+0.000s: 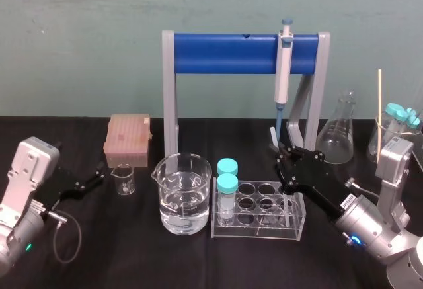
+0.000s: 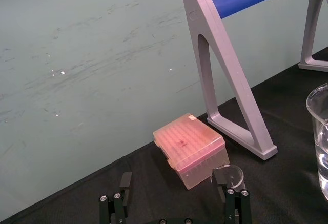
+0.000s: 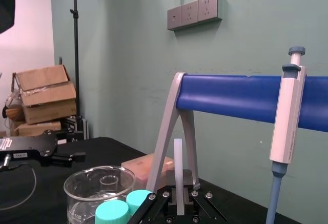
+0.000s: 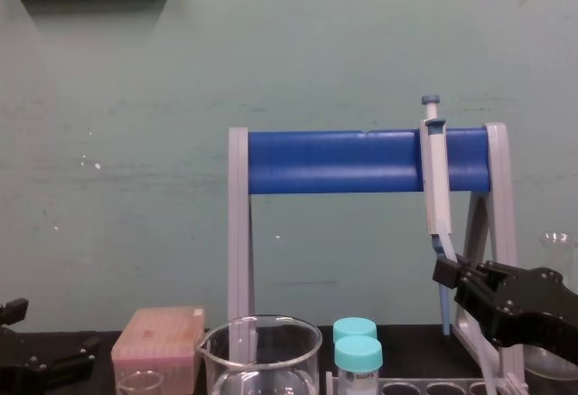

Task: Pick up the stirring rod with one hand, then place it down.

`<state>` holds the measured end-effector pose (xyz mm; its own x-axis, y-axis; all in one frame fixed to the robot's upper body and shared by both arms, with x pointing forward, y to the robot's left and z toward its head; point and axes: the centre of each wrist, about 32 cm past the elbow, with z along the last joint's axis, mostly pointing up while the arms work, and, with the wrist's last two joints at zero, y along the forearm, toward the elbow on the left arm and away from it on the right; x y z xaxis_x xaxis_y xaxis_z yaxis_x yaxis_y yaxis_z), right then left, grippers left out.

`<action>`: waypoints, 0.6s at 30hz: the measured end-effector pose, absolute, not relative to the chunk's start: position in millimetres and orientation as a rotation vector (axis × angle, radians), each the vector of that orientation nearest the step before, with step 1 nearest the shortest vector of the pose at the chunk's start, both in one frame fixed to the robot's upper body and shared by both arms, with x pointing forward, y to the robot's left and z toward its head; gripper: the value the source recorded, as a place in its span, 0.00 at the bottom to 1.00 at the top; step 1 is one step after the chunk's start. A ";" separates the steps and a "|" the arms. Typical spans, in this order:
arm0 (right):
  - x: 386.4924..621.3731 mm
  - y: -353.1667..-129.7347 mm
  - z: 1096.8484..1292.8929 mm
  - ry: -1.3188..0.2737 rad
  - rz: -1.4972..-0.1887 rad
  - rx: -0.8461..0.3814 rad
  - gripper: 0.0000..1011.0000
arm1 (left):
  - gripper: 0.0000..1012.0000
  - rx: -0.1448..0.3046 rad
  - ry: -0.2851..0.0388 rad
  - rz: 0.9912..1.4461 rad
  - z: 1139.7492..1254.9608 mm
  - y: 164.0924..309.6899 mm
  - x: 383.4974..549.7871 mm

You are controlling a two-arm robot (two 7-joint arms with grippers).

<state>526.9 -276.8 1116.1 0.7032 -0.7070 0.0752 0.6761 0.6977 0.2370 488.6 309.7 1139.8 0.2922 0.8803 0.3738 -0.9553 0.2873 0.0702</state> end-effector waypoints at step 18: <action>526.9 -276.9 1116.2 -0.167 -0.779 0.195 0.16 | 0.99 0.304 -0.285 1.248 1139.8 309.7 488.6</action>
<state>526.9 -276.9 1116.2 0.7003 -0.7096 0.0773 0.6788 0.6956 0.2355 488.6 309.7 1139.8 0.2923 0.8803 0.3737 -0.9552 0.2874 0.0702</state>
